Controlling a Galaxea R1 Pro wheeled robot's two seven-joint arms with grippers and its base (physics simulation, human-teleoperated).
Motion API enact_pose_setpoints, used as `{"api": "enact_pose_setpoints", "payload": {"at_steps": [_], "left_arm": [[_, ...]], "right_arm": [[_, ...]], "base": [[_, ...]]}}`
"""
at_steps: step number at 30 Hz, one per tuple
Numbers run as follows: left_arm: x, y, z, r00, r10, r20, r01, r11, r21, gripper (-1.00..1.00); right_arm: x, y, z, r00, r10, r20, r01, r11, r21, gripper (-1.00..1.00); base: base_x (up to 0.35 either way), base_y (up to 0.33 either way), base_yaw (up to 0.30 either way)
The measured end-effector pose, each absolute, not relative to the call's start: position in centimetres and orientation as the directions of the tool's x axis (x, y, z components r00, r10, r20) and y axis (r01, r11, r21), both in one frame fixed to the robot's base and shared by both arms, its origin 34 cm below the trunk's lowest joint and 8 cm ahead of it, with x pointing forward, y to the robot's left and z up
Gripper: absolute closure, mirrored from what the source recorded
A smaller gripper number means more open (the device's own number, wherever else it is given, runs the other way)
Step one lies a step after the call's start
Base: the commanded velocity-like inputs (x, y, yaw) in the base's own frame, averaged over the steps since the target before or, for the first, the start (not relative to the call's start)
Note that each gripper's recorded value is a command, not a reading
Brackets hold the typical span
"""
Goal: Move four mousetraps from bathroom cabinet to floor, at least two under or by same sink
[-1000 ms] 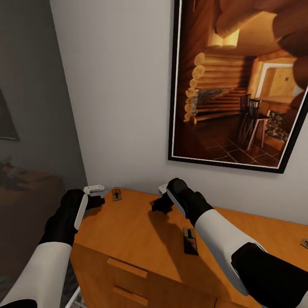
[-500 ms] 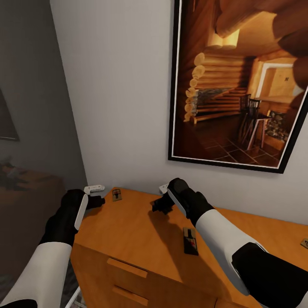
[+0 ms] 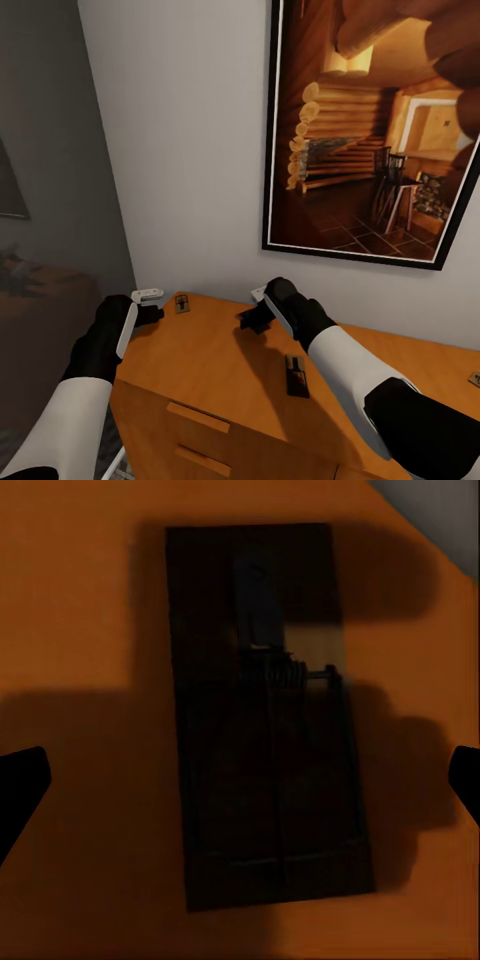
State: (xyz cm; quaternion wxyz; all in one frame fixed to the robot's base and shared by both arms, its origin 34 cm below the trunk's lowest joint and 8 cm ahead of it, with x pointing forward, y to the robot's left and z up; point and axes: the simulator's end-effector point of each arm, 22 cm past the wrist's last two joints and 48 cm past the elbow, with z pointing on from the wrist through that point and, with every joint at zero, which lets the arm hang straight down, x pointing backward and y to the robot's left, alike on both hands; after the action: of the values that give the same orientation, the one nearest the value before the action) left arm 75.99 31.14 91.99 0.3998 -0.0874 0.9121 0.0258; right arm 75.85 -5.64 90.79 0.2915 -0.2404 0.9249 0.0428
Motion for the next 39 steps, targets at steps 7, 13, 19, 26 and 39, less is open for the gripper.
{"api": "enact_pose_setpoints", "payload": {"at_steps": [7, 13, 19, 26, 39], "left_arm": [[76.0, 30.9, 91.9, -0.666, -0.139, -0.733, -0.177, 0.984, -0.025, -1.00], [76.0, 30.7, 91.9, -0.667, -0.139, -0.732, -0.175, 0.984, -0.027, -1.00], [76.0, 30.7, 91.9, -0.666, -0.139, -0.733, -0.175, 0.984, -0.027, -1.00], [76.0, 30.6, 91.9, -0.667, -0.138, -0.732, -0.174, 0.984, -0.028, -1.00], [76.0, 30.5, 91.9, -0.666, -0.138, -0.733, -0.173, 0.984, -0.028, -1.00]], "right_arm": [[76.0, -6.2, 90.7, -0.717, -0.417, -0.558, -0.464, 0.884, -0.064, -1.00], [76.0, -6.4, 90.7, -0.719, -0.416, -0.557, -0.461, 0.885, -0.065, -1.00], [76.0, -6.6, 90.6, -0.720, -0.414, -0.556, -0.461, 0.885, -0.062, -1.00], [76.0, -6.8, 90.6, -0.722, -0.413, -0.555, -0.463, 0.885, -0.057, -1.00], [76.0, -6.9, 90.4, -0.724, -0.413, -0.553, -0.463, 0.885, -0.054, -1.00]], "base": [[0.000, 0.000, 0.000], [0.000, 0.000, 0.000], [0.000, 0.000, 0.000], [0.000, 0.000, 0.000], [0.000, 0.000, 0.000]]}}
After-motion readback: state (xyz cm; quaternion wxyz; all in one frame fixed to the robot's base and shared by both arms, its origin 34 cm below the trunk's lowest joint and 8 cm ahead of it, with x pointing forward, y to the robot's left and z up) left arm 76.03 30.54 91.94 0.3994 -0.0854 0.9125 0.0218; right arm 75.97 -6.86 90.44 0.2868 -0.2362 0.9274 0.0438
